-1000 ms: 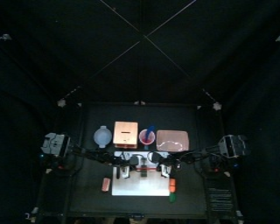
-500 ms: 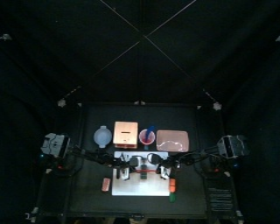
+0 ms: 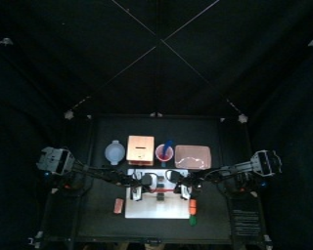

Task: Place sushi on board then cut the sushi with the knife then place the pieces on the plate
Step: Cut the sushi into 4 pieces

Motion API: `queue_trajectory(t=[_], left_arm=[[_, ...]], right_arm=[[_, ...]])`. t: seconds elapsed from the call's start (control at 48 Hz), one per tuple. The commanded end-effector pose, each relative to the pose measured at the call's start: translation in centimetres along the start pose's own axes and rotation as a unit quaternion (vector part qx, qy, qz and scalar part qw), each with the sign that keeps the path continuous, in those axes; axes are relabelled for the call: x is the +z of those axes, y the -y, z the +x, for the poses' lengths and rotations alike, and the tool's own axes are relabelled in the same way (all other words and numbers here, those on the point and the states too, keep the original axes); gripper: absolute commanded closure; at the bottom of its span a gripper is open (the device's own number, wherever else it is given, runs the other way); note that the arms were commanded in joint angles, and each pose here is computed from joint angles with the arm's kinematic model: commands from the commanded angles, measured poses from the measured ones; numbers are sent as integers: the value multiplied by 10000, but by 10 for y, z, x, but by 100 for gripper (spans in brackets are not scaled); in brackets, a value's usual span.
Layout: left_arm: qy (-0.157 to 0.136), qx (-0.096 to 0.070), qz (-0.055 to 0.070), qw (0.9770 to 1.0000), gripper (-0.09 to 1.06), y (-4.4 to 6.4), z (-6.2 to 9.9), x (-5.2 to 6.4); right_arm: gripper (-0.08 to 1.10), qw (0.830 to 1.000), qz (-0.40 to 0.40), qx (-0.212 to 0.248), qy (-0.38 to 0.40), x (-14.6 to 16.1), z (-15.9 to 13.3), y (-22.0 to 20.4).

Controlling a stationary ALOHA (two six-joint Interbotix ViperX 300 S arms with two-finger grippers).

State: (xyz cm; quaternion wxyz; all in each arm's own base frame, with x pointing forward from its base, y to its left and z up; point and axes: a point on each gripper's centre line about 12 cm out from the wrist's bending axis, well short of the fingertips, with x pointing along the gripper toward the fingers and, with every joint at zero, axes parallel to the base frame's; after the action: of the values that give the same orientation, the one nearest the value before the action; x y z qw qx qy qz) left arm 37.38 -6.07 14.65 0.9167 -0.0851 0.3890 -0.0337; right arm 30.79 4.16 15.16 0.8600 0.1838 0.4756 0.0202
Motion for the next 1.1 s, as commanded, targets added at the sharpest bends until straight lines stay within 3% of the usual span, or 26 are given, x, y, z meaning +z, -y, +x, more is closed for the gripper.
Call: queue_trajectory(t=[0.021, 0.208, 0.417, 0.646, 0.875, 1.104], left_arm=[[103, -95, 42, 9999, 53, 8, -12, 5], [1, -236, 54, 9997, 53, 22, -8, -3], [-167, -208, -150, 9995, 53, 21, 3, -12], [-233, -237, -264, 9991, 53, 25, 5, -16], [-267, -264, -315, 9988, 53, 28, 7, -18], [-241, -242, -281, 9990, 53, 28, 13, -19]], right_arm=[[72, 9999, 36, 128, 89, 2, -10, -7], [72, 9996, 65, 266, 12, -4, -8, -17], [72, 9994, 151, 285, -88, -12, -4, -18], [72, 9992, 195, 285, -203, -18, 1, -19], [72, 9989, 216, 304, -284, -22, 5, -22], [72, 9986, 234, 272, -378, -27, 10, -21]])
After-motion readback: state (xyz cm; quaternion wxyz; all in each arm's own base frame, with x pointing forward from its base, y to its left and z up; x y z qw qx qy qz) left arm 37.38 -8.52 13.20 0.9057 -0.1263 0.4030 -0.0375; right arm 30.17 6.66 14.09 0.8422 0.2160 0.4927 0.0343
